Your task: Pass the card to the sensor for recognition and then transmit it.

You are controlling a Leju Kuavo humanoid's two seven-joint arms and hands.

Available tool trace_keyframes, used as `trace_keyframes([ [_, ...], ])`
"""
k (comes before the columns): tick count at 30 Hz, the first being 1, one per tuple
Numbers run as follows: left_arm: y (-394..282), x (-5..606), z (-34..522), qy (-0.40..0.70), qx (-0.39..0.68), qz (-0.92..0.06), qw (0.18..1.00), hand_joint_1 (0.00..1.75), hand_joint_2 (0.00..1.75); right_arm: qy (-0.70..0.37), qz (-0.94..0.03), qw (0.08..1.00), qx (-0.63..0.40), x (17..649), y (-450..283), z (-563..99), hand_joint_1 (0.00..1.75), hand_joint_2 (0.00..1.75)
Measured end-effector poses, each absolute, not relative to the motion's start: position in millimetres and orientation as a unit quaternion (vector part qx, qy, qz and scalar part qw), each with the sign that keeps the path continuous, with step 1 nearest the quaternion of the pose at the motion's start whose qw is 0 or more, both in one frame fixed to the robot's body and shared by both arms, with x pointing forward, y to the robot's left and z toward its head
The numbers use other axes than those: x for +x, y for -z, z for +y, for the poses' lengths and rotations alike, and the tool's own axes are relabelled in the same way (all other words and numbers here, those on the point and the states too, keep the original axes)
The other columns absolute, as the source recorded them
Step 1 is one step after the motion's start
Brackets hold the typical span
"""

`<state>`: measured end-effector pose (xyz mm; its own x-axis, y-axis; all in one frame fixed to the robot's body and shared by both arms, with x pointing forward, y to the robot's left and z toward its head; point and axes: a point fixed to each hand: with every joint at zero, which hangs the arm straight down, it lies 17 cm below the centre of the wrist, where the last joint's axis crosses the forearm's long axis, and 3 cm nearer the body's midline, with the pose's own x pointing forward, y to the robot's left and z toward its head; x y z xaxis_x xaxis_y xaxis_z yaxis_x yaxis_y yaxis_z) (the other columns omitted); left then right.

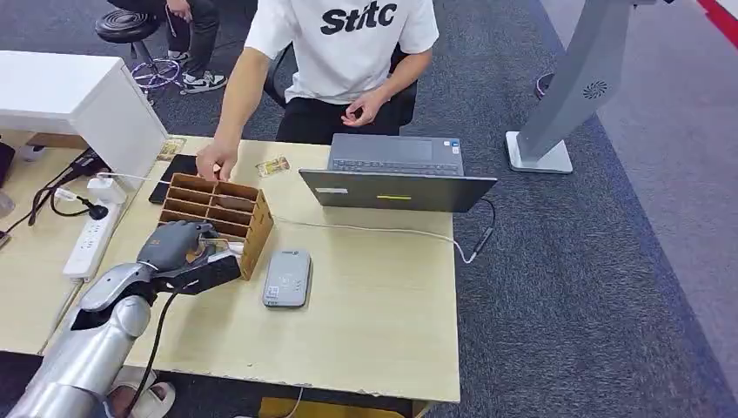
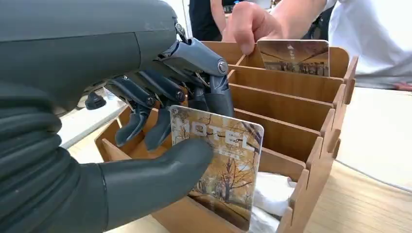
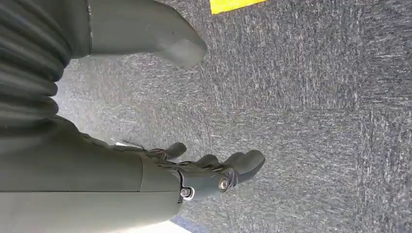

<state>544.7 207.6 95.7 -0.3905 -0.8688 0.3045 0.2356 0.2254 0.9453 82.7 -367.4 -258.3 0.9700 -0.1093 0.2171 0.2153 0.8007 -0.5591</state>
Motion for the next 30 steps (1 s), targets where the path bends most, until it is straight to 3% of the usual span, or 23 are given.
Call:
trace_keyframes([
  [20, -107, 556, 225, 0.552, 0.324, -0.602, 0.478, 1.45, 1.75, 0.091, -0.087, 0.945, -0.302, 83, 259, -366, 0.0, 1.75],
  [22, -118, 561, 232, 0.543, 0.358, -0.601, 0.465, 1.54, 1.75, 0.093, -0.086, 0.945, -0.302, 82, 259, -366, 0.0, 1.75],
  [30, -207, 581, 232, 0.47, 0.415, -0.658, 0.417, 1.52, 1.75, 0.096, -0.085, 0.945, -0.301, 81, 259, -366, 0.0, 1.75],
])
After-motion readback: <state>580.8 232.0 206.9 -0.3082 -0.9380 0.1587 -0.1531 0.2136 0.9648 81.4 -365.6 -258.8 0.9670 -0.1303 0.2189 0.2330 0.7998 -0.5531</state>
